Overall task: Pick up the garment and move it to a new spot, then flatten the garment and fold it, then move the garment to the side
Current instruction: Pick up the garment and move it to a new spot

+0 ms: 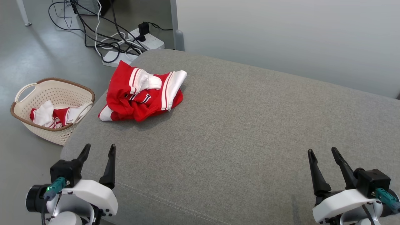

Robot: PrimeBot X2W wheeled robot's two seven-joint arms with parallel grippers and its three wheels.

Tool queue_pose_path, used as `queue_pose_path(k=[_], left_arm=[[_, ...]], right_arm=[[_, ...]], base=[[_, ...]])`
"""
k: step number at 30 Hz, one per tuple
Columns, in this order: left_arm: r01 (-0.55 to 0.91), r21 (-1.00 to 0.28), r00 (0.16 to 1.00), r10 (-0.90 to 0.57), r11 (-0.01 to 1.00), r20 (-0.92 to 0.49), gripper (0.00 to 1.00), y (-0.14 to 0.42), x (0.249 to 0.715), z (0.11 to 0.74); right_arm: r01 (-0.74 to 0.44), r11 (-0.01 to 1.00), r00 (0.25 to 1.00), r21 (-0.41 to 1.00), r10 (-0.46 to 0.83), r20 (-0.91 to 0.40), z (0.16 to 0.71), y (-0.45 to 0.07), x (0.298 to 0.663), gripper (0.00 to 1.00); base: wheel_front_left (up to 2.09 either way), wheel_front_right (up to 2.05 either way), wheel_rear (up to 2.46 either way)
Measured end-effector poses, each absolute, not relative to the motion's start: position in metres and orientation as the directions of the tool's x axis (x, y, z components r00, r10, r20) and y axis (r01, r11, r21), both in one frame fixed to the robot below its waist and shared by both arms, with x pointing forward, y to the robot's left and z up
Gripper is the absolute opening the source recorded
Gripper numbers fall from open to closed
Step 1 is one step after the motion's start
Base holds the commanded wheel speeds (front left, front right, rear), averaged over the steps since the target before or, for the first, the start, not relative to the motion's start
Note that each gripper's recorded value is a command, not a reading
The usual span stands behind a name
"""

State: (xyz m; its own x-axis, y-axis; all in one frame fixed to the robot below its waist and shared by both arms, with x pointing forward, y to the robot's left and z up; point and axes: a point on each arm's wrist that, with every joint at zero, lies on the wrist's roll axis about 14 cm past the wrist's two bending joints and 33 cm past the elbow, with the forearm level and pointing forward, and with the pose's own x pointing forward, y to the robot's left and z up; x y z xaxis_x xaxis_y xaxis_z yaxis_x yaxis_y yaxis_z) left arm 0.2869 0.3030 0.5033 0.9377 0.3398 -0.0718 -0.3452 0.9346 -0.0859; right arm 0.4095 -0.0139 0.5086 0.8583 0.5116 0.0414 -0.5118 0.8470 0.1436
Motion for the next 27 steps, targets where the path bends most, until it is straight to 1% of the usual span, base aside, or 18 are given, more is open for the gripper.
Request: queue_pose_path(k=[3, 5, 7, 8, 12, 16, 19, 23, 24, 25, 27], left_arm=[[-0.333, -0.072, 0.943, 0.329, 0.94, -0.057, 1.0, 0.305, 0.295, 0.513], [-0.308, -0.061, 0.951, 0.308, 0.949, -0.017, 1.0, 0.307, 0.307, 0.531], [-0.268, -0.044, 0.963, 0.269, 0.962, 0.021, 1.0, 0.305, 0.323, 0.554], [-0.223, -0.019, 0.973, 0.223, 0.975, 0.055, 1.0, 0.304, 0.341, 0.581], [-0.148, 0.036, 0.987, 0.145, 0.988, 0.069, 1.0, 0.302, 0.377, 0.626], [-0.118, 0.067, 0.993, 0.12, 0.991, -0.016, 1.0, 0.309, 0.414, 0.64], [-0.119, 0.043, 0.986, 0.123, 0.992, -0.112, 1.0, 0.315, 0.443, 0.632], [-0.143, -0.007, 0.944, 0.134, 0.99, -0.302, 1.0, 0.327, 0.472, 0.593], [-0.143, -0.007, 0.944, 0.134, 0.99, -0.302, 1.0, 0.327, 0.472, 0.593], [-0.162, -0.01, 0.911, 0.145, 0.987, -0.386, 1.0, 0.337, 0.482, 0.571], [-0.184, -0.028, 0.881, 0.152, 0.983, -0.448, 1.0, 0.345, 0.492, 0.552]], right_arm=[[-0.508, 0.849, 0.86, 0.145, 0.508, 0.039, 0.508, -0.016, 0.409, 1.0], [-0.504, 0.851, 0.863, 0.147, 0.504, 0.036, 0.506, -0.017, 0.41, 1.0], [-0.498, 0.854, 0.866, 0.149, 0.499, 0.033, 0.505, -0.02, 0.41, 1.0], [-0.488, 0.86, 0.872, 0.151, 0.489, 0.034, 0.504, -0.024, 0.411, 1.0], [-0.474, 0.868, 0.88, 0.149, 0.471, 0.057, 0.511, -0.031, 0.414, 1.0], [-0.45, 0.881, 0.893, 0.147, 0.447, 0.052, 0.508, -0.042, 0.416, 1.0], [-0.421, 0.896, 0.907, 0.142, 0.417, 0.062, 0.51, -0.054, 0.422, 1.0], [-0.388, 0.911, 0.922, 0.137, 0.383, 0.062, 0.508, -0.068, 0.429, 1.0], [-0.388, 0.911, 0.922, 0.137, 0.383, 0.062, 0.508, -0.068, 0.429, 1.0], [-0.366, 0.92, 0.931, 0.141, 0.363, 0.051, 0.503, -0.076, 0.431, 1.0], [-0.348, 0.928, 0.938, 0.137, 0.346, 0.039, 0.498, -0.084, 0.434, 1.0]], base=[[0.0, 0.0, 0.0], [0.0, 0.0, 0.0], [0.0, 0.0, 0.0], [0.0, 0.0, 0.0], [0.0, 0.0, 0.0], [0.0, 0.0, 0.0], [0.0, 0.0, 0.0], [0.0, 0.0, 0.0], [0.0, 0.0, 0.0], [0.0, 0.0, 0.0], [0.0, 0.0, 0.0]])
